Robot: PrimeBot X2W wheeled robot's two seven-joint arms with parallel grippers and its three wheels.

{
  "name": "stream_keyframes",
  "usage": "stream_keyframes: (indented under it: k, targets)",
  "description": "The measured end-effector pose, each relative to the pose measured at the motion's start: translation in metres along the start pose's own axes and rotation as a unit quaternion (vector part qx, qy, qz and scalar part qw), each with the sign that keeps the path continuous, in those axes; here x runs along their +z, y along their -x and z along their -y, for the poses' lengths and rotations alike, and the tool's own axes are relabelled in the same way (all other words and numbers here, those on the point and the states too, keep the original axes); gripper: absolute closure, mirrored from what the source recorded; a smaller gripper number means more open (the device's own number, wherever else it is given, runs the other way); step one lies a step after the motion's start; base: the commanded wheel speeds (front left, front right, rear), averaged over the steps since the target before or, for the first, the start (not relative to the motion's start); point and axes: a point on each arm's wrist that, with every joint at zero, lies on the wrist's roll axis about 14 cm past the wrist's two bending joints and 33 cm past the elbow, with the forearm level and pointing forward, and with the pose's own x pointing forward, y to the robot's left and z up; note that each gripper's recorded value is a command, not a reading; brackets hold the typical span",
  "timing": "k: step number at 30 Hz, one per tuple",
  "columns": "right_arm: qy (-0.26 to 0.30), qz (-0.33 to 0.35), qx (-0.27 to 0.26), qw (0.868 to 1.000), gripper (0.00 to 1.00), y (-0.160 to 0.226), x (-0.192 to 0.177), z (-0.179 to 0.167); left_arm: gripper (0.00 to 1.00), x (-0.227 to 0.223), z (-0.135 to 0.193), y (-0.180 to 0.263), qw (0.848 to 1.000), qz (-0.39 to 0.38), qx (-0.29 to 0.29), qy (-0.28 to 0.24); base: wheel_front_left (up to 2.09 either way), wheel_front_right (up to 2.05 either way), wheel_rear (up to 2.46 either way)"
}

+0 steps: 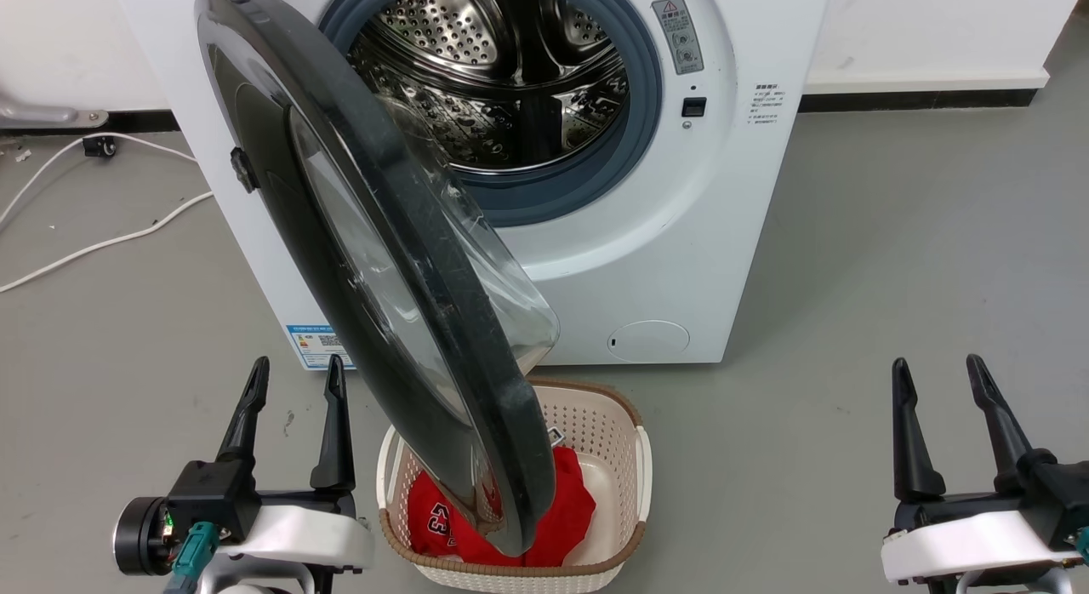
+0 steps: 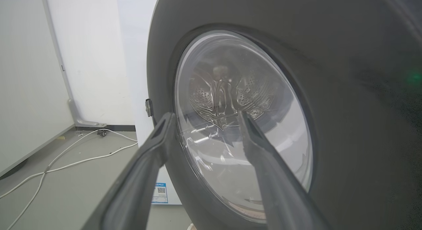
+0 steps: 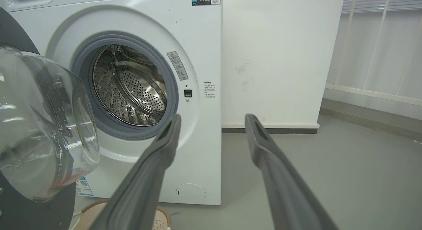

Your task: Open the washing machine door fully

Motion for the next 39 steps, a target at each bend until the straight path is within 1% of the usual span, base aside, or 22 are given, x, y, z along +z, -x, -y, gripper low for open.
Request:
stream_keyframes:
  k: [4,12,13,14,15,19,22,25,28,30,31,36,39]
  targets:
    - [-0.004,-0.012,-0.003,1.0,0.0,0.002,-0.008,0.001,0.0,0.0,0.0,0.0,1.0,0.0,0.0,-0.001,0.0,0.0,0.0]
    - [-0.007,-0.019,-0.005,1.0,0.0,0.002,-0.012,0.002,0.0,0.0,0.001,0.0,1.0,0.0,-0.003,-0.001,0.0,0.0,0.0]
    - [-0.008,-0.019,-0.005,1.0,0.0,0.003,-0.012,0.002,0.04,0.0,0.001,0.0,1.0,0.0,-0.003,0.0,0.0,0.0,0.0]
    - [-0.01,-0.02,-0.005,1.0,0.0,0.003,-0.013,0.002,0.58,0.0,0.001,0.0,1.0,0.0,-0.004,0.0,0.0,0.0,0.0]
    - [-0.01,-0.02,-0.005,1.0,0.0,0.003,-0.013,0.002,1.0,0.0,0.001,0.0,1.0,0.0,-0.005,0.0,0.0,0.0,0.0]
    - [-0.012,-0.022,-0.005,1.0,0.0,0.003,-0.014,0.001,1.0,0.005,0.003,-0.001,1.0,0.007,-0.007,0.0,0.0,0.0,0.0]
    - [-0.015,-0.022,-0.005,1.0,0.0,0.003,-0.014,0.002,1.0,0.018,0.004,-0.004,1.0,0.028,-0.009,0.0,0.0,0.0,0.0]
    - [-0.015,-0.022,-0.005,1.0,0.0,0.003,-0.014,0.001,1.0,0.044,0.005,-0.01,0.997,0.07,-0.012,-0.002,0.0,0.0,0.0]
    - [-0.016,-0.021,-0.004,1.0,0.0,0.003,-0.014,0.001,1.0,0.079,0.007,-0.013,0.992,0.124,-0.015,-0.007,0.0,0.0,0.0]
    - [-0.016,-0.021,-0.004,1.0,0.0,0.003,-0.014,0.001,1.0,0.107,0.009,-0.013,0.986,0.168,-0.016,-0.012,0.0,0.0,0.0]
    - [-0.016,-0.02,-0.004,1.0,0.0,0.002,-0.013,0.0,1.0,0.137,0.011,-0.011,0.976,0.214,-0.018,-0.016,0.0,0.0,0.0]
    - [-0.018,-0.021,-0.003,1.0,0.0,0.003,-0.014,0.0,1.0,0.195,0.021,0.002,0.951,0.307,-0.027,-0.024,0.0,0.0,0.0]
    - [-0.019,-0.021,-0.004,1.0,0.0,0.003,-0.014,0.0,1.0,0.224,0.034,0.013,0.933,0.355,-0.047,-0.016,0.0,0.0,0.0]
